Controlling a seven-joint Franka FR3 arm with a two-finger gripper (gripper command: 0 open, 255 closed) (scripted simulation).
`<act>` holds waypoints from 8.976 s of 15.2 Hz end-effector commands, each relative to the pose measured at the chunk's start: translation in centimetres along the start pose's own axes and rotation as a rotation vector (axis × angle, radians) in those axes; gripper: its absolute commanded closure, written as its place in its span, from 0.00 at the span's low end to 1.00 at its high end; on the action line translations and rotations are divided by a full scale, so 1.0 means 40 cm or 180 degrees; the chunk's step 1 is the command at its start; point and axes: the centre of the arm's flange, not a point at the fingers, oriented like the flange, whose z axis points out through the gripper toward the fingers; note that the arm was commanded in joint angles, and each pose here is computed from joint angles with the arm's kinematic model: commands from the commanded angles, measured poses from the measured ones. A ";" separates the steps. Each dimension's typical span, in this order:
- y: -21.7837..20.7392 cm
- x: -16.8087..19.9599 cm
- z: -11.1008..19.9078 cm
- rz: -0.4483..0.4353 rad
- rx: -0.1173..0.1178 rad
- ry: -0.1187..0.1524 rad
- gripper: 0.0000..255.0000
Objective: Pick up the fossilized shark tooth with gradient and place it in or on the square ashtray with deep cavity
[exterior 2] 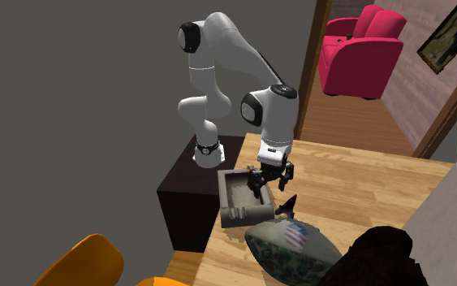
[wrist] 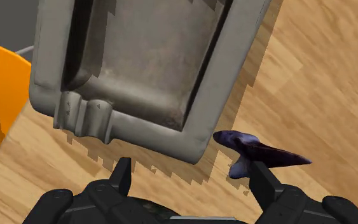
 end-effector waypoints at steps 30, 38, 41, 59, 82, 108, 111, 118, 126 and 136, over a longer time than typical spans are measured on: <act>-0.111 0.067 0.140 -0.0280 0.0026 0.0116 0.00; -0.219 0.284 0.151 0.0645 -0.0254 -0.1096 0.00; -0.217 0.271 0.189 0.0645 -0.0254 -0.1096 0.00; -0.214 0.250 0.245 0.0645 -0.0254 -0.1096 1.00; -0.198 0.277 -0.003 0.0645 -0.0254 -0.1096 1.00; 0.146 -0.041 0.063 0.0645 -0.0254 -0.1096 1.00; 0.143 -0.045 0.102 0.0645 -0.0254 -0.1096 1.00; 0.142 -0.047 0.121 0.0645 -0.0254 -0.1096 1.00; 0.142 -0.047 0.121 0.0645 -0.0254 -0.1096 0.00; 0.137 -0.004 0.003 0.0645 -0.0254 -0.1096 0.00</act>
